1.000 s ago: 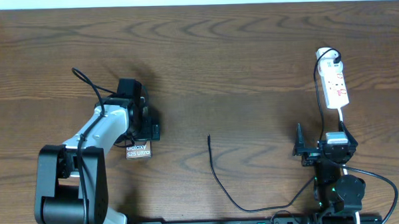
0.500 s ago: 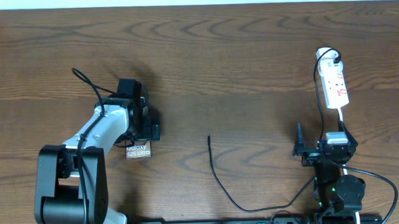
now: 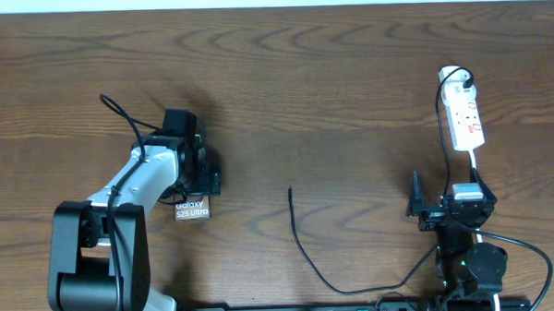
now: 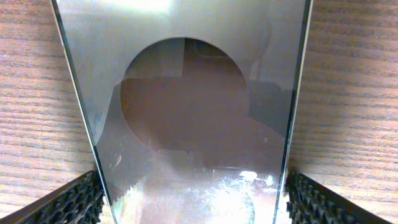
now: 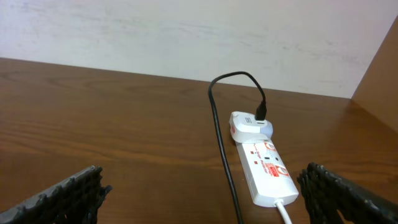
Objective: Plug charger to phone and switch on socket
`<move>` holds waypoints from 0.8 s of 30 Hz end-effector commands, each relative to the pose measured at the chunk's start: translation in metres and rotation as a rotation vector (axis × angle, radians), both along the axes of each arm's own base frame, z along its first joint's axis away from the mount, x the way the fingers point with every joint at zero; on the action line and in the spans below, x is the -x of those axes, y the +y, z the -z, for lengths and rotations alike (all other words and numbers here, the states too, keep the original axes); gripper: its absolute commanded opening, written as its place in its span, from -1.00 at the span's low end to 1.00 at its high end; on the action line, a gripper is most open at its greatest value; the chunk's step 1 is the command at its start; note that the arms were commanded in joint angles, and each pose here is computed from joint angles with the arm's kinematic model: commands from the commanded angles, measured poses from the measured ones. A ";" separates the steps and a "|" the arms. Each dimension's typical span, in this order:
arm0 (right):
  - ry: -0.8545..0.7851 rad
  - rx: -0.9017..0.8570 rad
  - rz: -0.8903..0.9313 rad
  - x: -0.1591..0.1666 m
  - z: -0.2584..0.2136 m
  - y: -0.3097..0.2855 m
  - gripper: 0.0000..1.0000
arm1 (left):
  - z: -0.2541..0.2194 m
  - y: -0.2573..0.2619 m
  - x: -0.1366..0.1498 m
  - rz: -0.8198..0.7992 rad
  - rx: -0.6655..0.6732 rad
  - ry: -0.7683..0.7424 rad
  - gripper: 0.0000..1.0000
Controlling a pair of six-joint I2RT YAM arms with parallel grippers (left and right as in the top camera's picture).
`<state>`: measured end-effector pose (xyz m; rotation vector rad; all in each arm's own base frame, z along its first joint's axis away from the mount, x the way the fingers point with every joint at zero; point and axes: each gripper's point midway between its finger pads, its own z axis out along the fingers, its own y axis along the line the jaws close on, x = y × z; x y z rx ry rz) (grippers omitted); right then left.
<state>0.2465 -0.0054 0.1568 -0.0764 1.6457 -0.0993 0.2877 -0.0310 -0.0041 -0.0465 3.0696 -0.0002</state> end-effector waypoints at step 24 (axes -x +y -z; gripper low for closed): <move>0.007 -0.008 -0.010 0.000 0.002 0.002 0.98 | 0.007 0.003 0.008 -0.002 -0.016 0.027 0.65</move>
